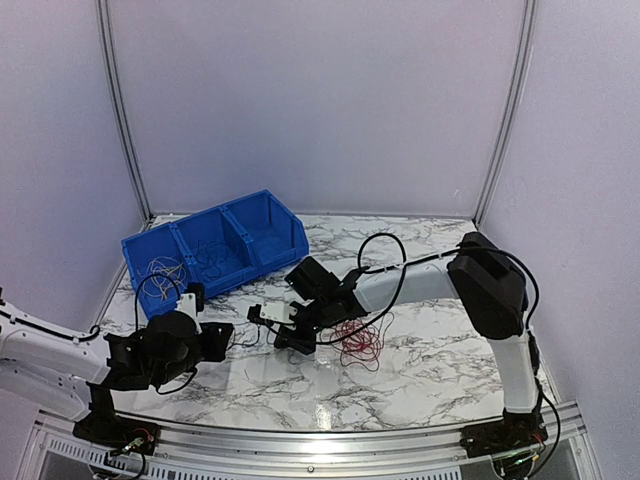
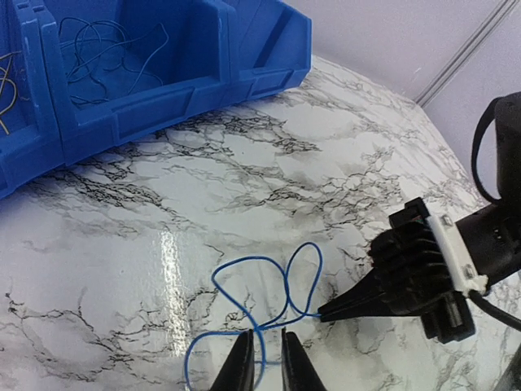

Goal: Untangle the cables

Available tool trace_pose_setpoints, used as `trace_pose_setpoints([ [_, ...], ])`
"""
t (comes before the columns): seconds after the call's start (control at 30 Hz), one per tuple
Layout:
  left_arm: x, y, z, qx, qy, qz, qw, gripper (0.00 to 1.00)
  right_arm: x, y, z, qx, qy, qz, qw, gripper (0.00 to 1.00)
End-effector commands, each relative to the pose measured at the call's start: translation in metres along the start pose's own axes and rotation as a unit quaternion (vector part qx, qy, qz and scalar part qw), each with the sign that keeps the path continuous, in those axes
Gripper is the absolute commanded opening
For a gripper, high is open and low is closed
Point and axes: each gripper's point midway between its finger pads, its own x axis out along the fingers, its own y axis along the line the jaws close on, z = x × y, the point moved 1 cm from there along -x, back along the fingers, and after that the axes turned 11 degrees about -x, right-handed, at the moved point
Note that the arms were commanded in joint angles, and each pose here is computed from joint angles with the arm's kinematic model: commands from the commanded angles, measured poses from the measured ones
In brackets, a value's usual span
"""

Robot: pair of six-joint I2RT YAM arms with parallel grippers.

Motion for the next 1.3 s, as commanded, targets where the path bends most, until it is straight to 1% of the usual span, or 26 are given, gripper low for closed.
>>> trace_pose_setpoints([
  [0.0,-0.015,-0.014,0.013,-0.030,-0.009,-0.051,0.998,0.15,0.001,-0.003,-0.002,0.007,0.009,-0.015,1.000,0.00],
  [0.13,-0.027,-0.025,0.008,-0.038,0.017,-0.094,0.995,0.18,0.000,0.001,-0.005,0.009,0.010,-0.009,1.000,0.00],
  [0.23,-0.027,-0.030,-0.002,-0.032,0.051,-0.102,0.993,0.21,0.000,0.003,-0.008,0.014,0.009,-0.001,1.000,0.00],
  [0.3,-0.025,-0.040,-0.014,-0.019,0.083,-0.113,0.990,0.23,0.001,0.002,-0.010,0.021,0.007,0.005,1.000,0.00],
  [0.4,-0.018,-0.054,-0.026,0.007,0.107,-0.116,0.987,0.26,0.001,0.002,-0.012,0.030,0.004,0.013,0.999,0.00],
  [0.5,-0.006,-0.052,-0.029,0.027,0.106,-0.080,0.991,0.26,0.000,0.000,-0.013,0.040,-0.001,0.018,0.999,0.00],
  [0.57,0.001,-0.050,-0.031,0.038,0.106,-0.064,0.992,0.24,-0.002,-0.002,-0.015,0.049,-0.003,0.021,0.999,0.00],
  [0.63,0.008,-0.046,-0.032,0.044,0.104,-0.041,0.993,0.23,-0.003,-0.004,-0.017,0.054,-0.004,0.023,0.998,0.00],
  [0.87,0.020,-0.025,-0.026,0.057,0.084,0.046,0.994,0.28,-0.008,-0.008,-0.019,0.068,-0.011,0.027,0.997,0.00],
  [1.03,0.028,-0.022,-0.028,0.068,0.087,0.057,0.992,0.31,-0.008,-0.008,-0.019,0.070,-0.014,0.032,0.997,0.00],
  [1.27,0.044,-0.017,-0.034,0.076,0.098,0.071,0.990,0.29,-0.005,-0.006,-0.021,0.072,-0.012,0.037,0.997,0.00],
])
